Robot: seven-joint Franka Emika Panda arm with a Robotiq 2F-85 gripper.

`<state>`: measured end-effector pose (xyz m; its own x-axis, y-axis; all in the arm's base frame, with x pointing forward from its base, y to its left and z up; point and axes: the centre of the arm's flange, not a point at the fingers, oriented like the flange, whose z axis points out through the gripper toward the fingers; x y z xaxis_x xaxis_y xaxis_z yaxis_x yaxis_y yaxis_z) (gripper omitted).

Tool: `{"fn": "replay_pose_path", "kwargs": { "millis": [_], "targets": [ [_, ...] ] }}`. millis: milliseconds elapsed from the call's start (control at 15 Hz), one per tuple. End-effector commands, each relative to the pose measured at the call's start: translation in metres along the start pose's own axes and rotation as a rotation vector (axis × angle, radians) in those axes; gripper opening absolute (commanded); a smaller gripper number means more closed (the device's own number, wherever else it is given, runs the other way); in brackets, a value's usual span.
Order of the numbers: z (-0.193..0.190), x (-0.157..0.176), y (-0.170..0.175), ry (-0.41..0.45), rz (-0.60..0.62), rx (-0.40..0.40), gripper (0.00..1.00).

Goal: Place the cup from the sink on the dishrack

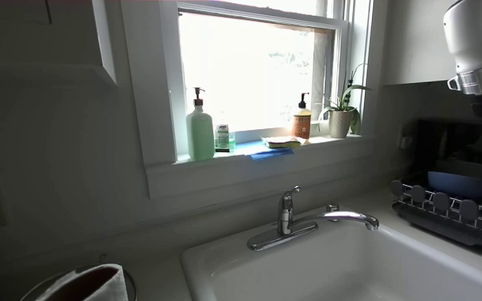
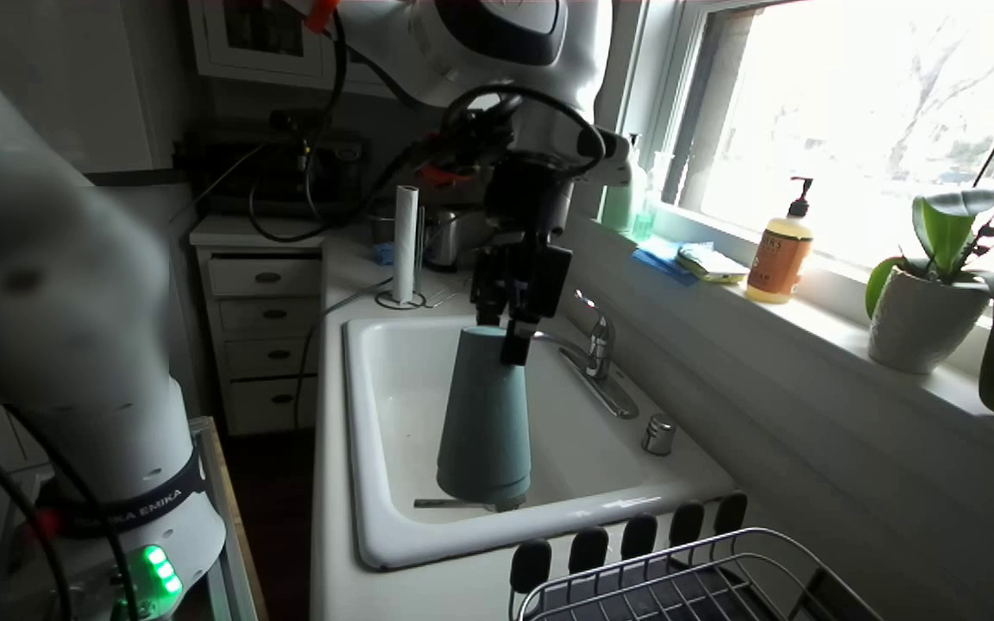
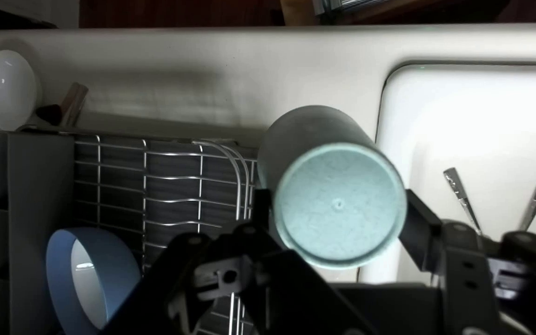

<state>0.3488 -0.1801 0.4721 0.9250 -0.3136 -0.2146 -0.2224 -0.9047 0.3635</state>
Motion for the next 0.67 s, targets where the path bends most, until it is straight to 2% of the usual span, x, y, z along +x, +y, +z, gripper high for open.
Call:
{"fn": "replay_pose_path", "kwargs": {
  "millis": [0, 200, 600],
  "targets": [
    [0.024, -0.008, 0.031, 0.066, 0.009, 0.043, 0.42],
    [0.032, -0.003, 0.042, 0.116, 0.039, 0.075, 0.42],
    [0.045, 0.006, 0.042, 0.147, 0.059, 0.092, 0.42]
  ]
}}
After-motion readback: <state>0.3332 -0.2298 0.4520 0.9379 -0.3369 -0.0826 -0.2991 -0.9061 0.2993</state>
